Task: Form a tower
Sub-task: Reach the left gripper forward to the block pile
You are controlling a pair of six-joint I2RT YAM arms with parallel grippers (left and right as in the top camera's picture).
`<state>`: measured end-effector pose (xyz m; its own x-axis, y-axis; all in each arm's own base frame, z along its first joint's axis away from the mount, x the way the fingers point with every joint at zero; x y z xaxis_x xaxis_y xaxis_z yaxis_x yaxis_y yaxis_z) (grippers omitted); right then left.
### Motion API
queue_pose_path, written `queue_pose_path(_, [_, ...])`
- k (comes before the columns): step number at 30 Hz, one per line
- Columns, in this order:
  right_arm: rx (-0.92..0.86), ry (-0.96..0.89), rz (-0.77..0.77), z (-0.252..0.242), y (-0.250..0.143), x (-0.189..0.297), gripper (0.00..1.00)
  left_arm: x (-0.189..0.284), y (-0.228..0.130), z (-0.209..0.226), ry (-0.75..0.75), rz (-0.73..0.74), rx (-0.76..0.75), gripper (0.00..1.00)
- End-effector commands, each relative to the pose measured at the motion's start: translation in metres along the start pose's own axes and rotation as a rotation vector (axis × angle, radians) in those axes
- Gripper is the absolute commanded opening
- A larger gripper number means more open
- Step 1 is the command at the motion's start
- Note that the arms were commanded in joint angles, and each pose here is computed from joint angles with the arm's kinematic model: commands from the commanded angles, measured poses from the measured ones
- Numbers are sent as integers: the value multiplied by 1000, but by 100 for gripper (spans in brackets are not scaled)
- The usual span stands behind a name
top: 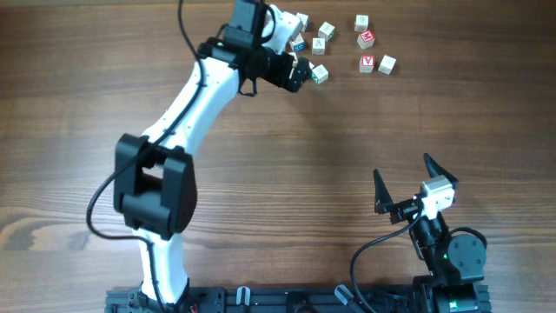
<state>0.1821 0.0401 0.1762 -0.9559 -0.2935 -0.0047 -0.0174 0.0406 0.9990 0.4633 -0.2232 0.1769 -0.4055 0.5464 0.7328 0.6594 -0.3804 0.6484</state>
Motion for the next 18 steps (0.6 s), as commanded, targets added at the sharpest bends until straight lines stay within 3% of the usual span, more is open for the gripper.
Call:
queue_pose_path(1, [-8, 3, -11, 1, 2, 0, 100, -14, 5, 1, 0, -25, -52, 100])
queue_pose_path(8, [-8, 3, -11, 1, 2, 0, 100, -17, 6, 2, 3, -32, -55, 100])
queue_pose_path(12, [-8, 3, -11, 1, 2, 0, 100, -38, -7, 20, 91, 6, -44, 100])
queue_pose_path(18, [-8, 3, -11, 1, 2, 0, 100, -70, -27, 30, 89, 46, -30, 100])
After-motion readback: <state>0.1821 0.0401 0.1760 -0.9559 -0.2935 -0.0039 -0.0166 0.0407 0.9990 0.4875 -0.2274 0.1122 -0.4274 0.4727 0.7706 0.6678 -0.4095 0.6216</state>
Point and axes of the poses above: each gripper's point midway between its finger pads, its own x axis back along the fingers, its own z axis along the line the jaws close on, y = z × x, the point moved 6 cm from there along x, back along the fingers, and after that the axes turned 1 degree about -x, right-handed, at the moved point
